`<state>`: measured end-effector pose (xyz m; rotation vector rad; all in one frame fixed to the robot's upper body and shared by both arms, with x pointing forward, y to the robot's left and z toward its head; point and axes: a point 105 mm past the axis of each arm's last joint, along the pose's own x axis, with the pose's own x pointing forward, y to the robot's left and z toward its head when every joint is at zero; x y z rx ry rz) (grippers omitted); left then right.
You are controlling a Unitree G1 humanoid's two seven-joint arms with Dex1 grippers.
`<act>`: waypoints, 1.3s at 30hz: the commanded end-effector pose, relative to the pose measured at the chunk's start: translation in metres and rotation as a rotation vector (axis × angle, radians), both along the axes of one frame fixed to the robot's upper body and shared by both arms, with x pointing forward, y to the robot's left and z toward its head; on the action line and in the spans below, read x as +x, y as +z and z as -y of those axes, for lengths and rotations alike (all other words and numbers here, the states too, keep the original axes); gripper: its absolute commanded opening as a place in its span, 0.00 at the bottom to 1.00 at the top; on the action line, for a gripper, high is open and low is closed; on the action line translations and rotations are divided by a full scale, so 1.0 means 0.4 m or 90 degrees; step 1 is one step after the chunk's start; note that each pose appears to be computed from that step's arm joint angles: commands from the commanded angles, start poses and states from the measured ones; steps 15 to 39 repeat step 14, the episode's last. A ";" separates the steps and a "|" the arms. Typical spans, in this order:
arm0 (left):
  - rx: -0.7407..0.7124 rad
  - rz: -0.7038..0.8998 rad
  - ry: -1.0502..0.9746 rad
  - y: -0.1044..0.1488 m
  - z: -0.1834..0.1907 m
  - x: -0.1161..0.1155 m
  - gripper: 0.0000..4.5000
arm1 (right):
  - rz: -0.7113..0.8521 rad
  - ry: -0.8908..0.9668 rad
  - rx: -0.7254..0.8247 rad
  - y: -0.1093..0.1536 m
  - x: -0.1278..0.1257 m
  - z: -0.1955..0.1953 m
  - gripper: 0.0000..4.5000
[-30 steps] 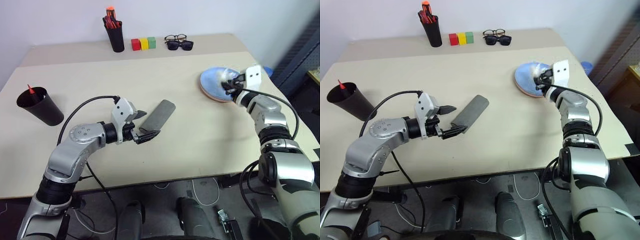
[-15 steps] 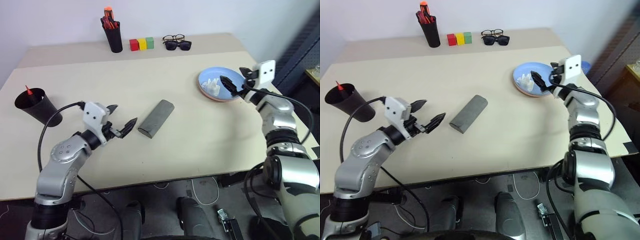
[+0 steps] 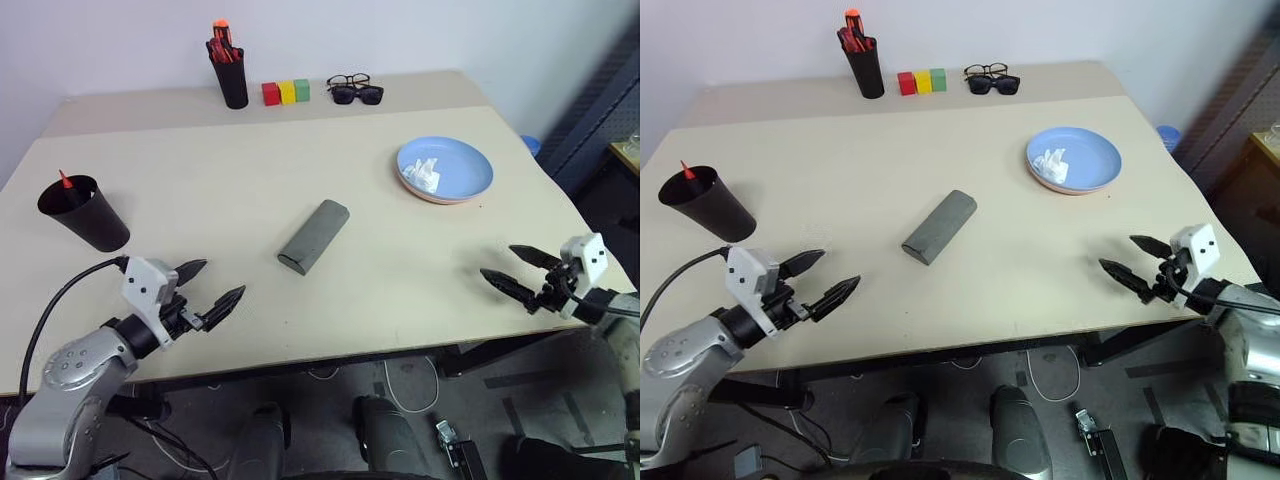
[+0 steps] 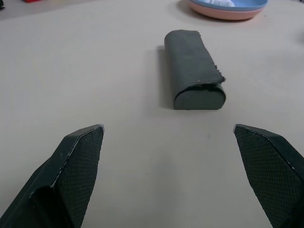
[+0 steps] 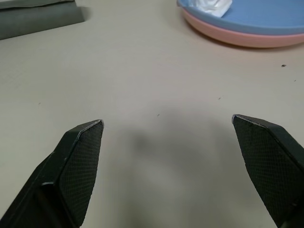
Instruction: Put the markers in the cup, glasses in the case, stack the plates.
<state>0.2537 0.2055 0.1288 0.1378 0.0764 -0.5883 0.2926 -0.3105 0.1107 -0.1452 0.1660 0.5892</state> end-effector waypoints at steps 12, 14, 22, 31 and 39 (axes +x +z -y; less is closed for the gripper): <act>0.027 0.024 -0.001 -0.005 -0.004 -0.014 1.00 | 0.044 0.002 -0.007 0.054 -0.004 -0.001 0.98; 0.015 0.024 0.002 -0.002 0.000 -0.014 1.00 | 0.045 0.003 -0.005 0.058 -0.003 -0.006 0.98; 0.015 0.024 0.002 -0.002 0.000 -0.014 1.00 | 0.045 0.003 -0.005 0.058 -0.003 -0.006 0.98; 0.015 0.024 0.002 -0.002 0.000 -0.014 1.00 | 0.045 0.003 -0.005 0.058 -0.003 -0.006 0.98; 0.015 0.024 0.002 -0.002 0.000 -0.014 1.00 | 0.045 0.003 -0.005 0.058 -0.003 -0.006 0.98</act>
